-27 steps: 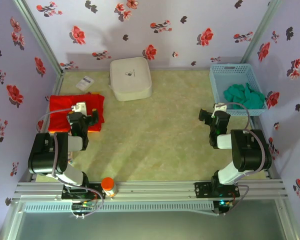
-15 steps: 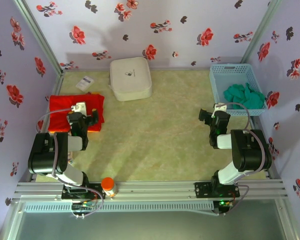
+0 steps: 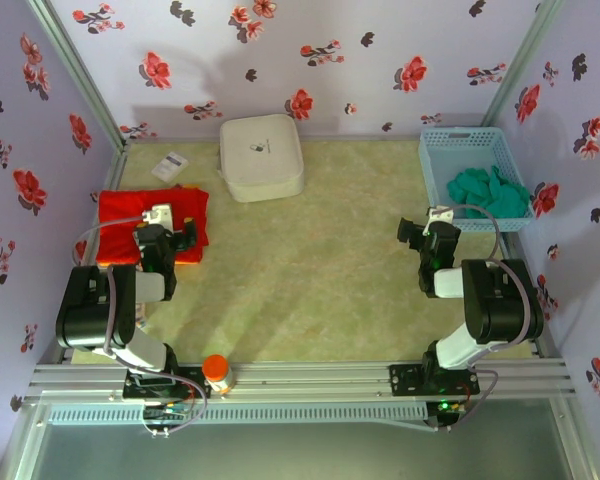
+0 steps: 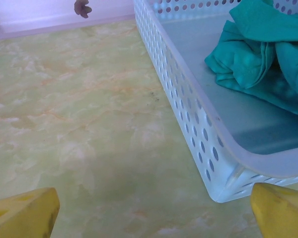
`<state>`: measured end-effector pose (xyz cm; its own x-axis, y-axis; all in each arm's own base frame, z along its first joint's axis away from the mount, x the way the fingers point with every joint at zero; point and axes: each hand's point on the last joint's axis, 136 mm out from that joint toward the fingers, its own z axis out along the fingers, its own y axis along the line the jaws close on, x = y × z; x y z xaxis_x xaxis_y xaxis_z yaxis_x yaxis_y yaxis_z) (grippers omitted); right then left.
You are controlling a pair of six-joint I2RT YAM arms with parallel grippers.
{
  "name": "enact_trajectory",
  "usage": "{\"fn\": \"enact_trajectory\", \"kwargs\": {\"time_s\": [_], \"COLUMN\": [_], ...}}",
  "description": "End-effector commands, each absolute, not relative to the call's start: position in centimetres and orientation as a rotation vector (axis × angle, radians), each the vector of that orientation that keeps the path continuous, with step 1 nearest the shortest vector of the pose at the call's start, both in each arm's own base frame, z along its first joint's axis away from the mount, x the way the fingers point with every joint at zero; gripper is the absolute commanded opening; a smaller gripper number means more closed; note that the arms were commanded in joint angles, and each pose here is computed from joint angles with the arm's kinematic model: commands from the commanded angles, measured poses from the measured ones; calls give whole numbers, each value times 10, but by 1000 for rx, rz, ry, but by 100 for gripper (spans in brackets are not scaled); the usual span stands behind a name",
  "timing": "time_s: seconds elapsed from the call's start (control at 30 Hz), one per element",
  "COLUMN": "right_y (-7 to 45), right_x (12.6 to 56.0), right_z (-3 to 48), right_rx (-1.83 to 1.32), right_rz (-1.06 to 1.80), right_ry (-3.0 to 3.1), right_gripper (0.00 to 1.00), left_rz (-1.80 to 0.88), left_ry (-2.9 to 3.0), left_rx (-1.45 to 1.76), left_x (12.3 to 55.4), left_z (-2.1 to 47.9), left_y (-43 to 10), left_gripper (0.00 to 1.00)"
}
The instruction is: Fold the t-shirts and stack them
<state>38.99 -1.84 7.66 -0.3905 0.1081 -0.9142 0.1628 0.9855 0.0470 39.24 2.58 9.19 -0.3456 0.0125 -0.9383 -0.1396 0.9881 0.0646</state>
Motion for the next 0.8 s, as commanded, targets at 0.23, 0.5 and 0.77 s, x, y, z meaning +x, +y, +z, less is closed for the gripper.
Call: {"fn": "enact_trajectory", "kwargs": {"time_s": [0.23,0.5,0.77], "right_y": [-36,-61,-84], "right_x": [394,409,431], "right_z": [150,179,178], "right_rx": [355,748,865], "right_rz": [-111,-233,-336], "right_ry": [2004,2274,2294], "right_gripper": [99,99,99], "left_rz": [266,121,-15], "left_ry": [1913,2080,2251], "left_rx": [-113,-380,-356], "left_x": [388,378,355], "left_z": [141,168,180], "left_y": [21,18,-18], "left_gripper": [97,93,90]}}
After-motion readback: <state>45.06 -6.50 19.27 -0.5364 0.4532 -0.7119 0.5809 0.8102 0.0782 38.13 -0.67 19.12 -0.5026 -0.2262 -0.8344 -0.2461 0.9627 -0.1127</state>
